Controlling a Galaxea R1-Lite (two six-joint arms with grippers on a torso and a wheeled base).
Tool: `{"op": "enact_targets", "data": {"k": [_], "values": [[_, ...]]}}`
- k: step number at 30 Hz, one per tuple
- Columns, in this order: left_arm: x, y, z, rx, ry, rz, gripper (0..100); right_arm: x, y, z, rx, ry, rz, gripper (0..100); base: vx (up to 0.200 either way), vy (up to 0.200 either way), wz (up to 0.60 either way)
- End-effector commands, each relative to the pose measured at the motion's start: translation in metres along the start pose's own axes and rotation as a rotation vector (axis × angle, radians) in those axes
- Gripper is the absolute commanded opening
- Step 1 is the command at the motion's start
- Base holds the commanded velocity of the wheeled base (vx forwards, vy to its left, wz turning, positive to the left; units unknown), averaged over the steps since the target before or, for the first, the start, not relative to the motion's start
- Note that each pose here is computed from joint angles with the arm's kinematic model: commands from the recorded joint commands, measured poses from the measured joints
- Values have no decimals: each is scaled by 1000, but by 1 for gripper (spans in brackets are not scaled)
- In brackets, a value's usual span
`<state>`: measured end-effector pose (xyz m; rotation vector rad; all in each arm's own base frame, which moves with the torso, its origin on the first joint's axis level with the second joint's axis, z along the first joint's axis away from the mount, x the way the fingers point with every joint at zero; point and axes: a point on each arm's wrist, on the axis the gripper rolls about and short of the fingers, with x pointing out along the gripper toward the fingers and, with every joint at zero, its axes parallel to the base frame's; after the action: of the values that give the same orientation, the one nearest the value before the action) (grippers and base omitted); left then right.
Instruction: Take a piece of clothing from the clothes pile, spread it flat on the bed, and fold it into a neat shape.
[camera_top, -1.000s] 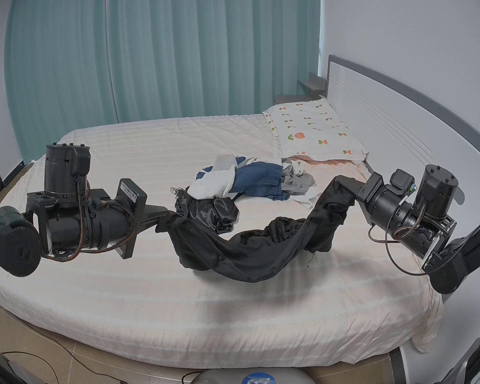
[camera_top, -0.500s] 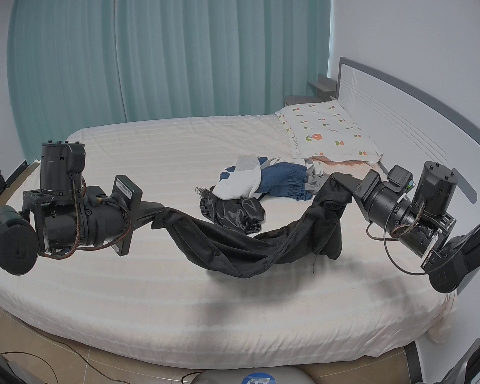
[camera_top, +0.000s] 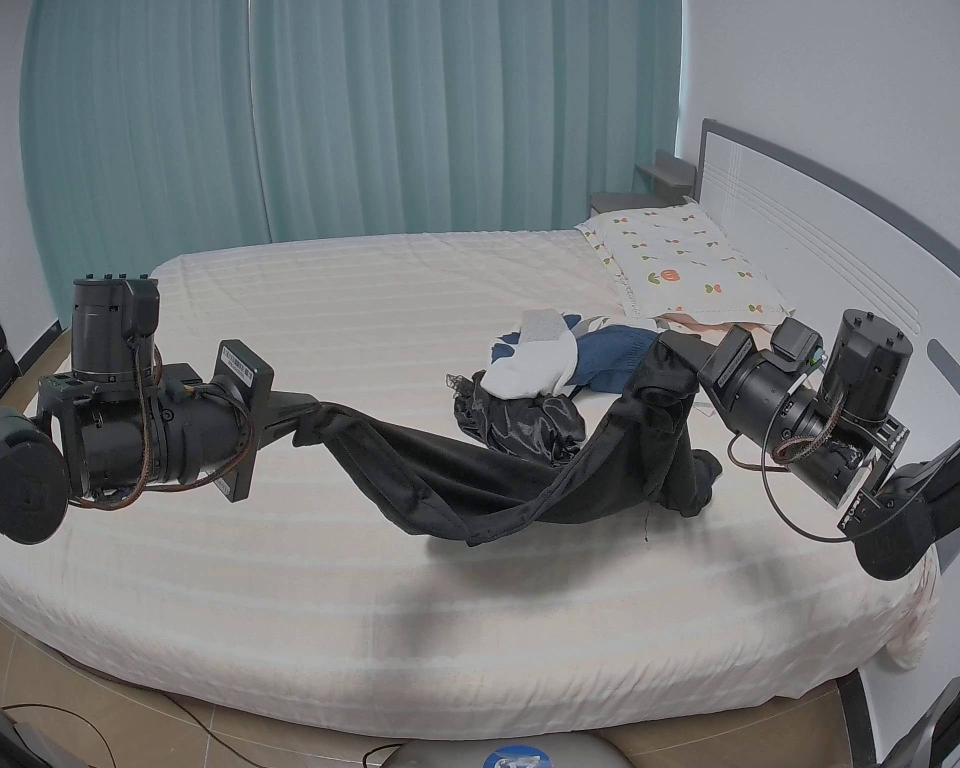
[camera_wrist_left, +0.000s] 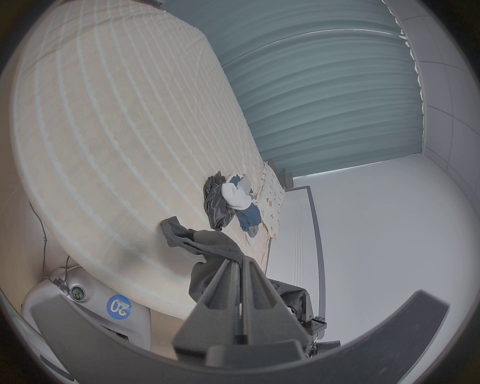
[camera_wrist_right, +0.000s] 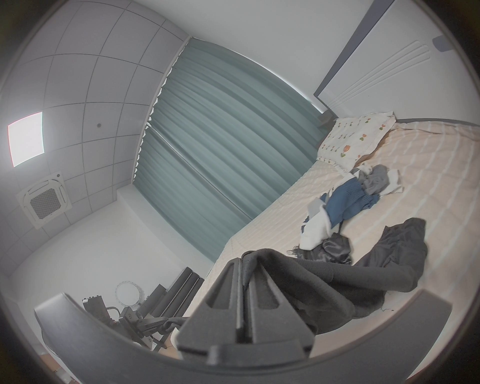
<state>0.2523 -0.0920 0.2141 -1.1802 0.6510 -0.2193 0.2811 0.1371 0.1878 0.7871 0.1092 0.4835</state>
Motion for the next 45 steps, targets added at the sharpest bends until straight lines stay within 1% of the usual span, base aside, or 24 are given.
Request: {"op": "enact_targets", "data": {"k": [1, 4, 10, 23, 45], "values": [[-6, -4, 2, 2, -14, -20, 0, 2, 5, -1, 1, -2, 23, 0, 0, 200, 0], [-8, -4, 4, -1, -25, -22, 0, 3, 6, -1, 1, -6, 29, 0, 0, 200, 0], [-13, -6, 8, -2, -46, -34, 0, 2, 20, 7, -5, -41, 68, 0, 0, 200, 0], [-16, -7, 9, -1, -54, -41, 0, 5, 23, -2, -3, -16, 77, 0, 0, 200, 0], [-18, -8, 9, -1, -58, -46, 0, 5, 25, 0, -3, -23, 88, 0, 0, 200, 0]]}}
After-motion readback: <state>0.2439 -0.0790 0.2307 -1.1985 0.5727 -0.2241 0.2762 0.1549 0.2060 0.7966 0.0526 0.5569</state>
